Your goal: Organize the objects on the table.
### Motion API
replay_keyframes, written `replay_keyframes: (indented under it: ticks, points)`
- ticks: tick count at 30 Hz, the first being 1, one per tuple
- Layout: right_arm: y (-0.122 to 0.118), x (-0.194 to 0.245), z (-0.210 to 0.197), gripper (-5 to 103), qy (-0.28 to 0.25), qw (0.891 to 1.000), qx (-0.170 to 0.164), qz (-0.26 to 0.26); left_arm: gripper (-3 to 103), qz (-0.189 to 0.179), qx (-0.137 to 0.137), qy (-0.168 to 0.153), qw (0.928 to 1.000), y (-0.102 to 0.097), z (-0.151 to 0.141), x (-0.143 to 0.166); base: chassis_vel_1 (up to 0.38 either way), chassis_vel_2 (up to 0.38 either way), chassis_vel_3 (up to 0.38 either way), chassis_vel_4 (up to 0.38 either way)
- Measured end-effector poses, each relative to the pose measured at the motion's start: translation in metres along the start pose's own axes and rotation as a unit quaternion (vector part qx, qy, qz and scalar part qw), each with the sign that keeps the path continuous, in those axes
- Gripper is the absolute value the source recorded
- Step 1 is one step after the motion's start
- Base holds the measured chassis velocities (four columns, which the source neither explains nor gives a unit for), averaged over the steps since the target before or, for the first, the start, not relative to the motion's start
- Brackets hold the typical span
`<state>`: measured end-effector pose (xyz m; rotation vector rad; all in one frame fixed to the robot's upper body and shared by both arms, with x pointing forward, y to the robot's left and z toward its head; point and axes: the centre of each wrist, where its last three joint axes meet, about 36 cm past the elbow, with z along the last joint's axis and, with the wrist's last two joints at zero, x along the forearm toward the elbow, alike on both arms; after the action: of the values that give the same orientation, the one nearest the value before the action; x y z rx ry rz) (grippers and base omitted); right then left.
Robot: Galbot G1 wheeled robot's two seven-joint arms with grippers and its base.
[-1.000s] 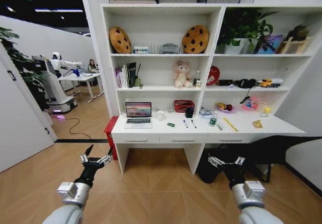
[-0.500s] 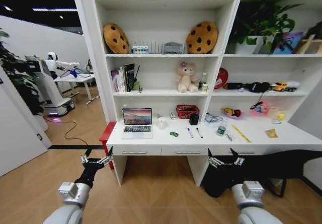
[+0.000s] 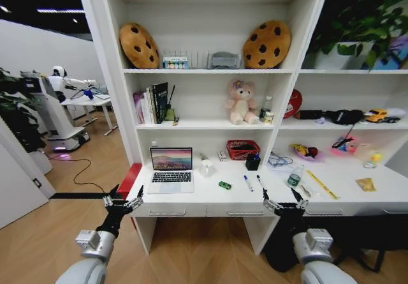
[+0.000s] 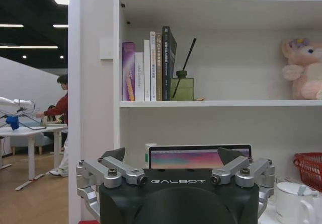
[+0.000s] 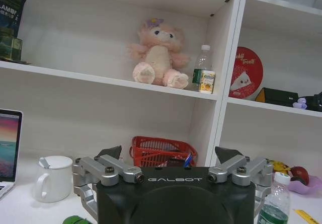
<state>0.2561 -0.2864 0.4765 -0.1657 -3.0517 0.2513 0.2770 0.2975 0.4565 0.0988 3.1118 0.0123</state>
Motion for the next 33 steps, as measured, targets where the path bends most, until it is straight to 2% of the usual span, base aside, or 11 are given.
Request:
replay_keyframes:
  ticks: [8, 9, 11, 13, 14, 21, 23, 26, 30, 32, 33]
  points:
    - [0.002, 0.000, 0.002, 100, -0.005, 1.000, 0.004, 0.000, 102, -0.008, -0.001, -0.004, 1.0000, -0.001, 0.001, 0.000, -0.201, 0.199, 0.194, -0.204]
    - [0.002, 0.001, 0.002, 100, -0.004, 1.000, 0.004, 0.002, 93, -0.012, -0.001, -0.009, 0.9999, 0.000, 0.003, -0.001, -0.170, 0.085, 0.108, -0.108]
    - [0.002, 0.001, 0.002, 100, -0.004, 1.000, 0.004, 0.003, 93, -0.014, 0.000, -0.011, 0.9998, 0.000, 0.003, -0.002, -0.124, 0.085, 0.108, -0.080]
    - [0.002, 0.002, 0.002, 100, -0.003, 1.000, 0.004, 0.005, 82, -0.016, 0.003, -0.014, 0.9998, 0.000, 0.004, -0.004, -0.039, 0.024, 0.000, -0.026]
    - [0.002, 0.002, 0.002, 100, -0.003, 1.000, 0.004, 0.005, 82, -0.016, 0.003, -0.014, 0.9998, 0.000, 0.004, -0.004, 0.000, 0.000, 0.000, 0.000]
    - [0.002, 0.002, 0.001, 100, -0.001, 1.000, 0.004, 0.010, 50, -0.012, 0.008, -0.019, 0.9997, 0.000, 0.001, -0.010, 0.035, -0.040, -0.041, 0.036]
    - [0.002, 0.002, 0.001, 100, -0.001, 1.000, 0.004, 0.011, 50, -0.012, 0.008, -0.019, 0.9997, 0.000, 0.001, -0.010, 0.014, -0.028, -0.012, 0.010]
    - [0.001, 0.002, 0.001, 100, -0.002, 1.000, 0.003, 0.012, 39, -0.009, 0.008, -0.015, 0.9998, 0.000, 0.001, -0.011, 0.000, 0.000, 0.000, 0.000]
    - [0.000, -0.001, 0.002, 100, 0.000, 1.000, 0.003, 0.013, 18, 0.006, 0.005, 0.002, 1.0000, 0.000, -0.002, -0.020, 0.000, 0.000, 0.000, 0.000]
    - [0.000, -0.002, 0.003, 100, 0.001, 1.000, 0.003, 0.013, 18, 0.007, 0.001, 0.005, 1.0000, 0.001, -0.003, -0.025, 0.000, 0.000, 0.000, 0.000]
    - [0.001, -0.004, 0.005, 100, 0.002, 1.000, 0.003, 0.013, 12, 0.009, -0.003, 0.007, 0.9999, 0.001, -0.004, -0.033, 0.000, 0.000, 0.000, 0.000]
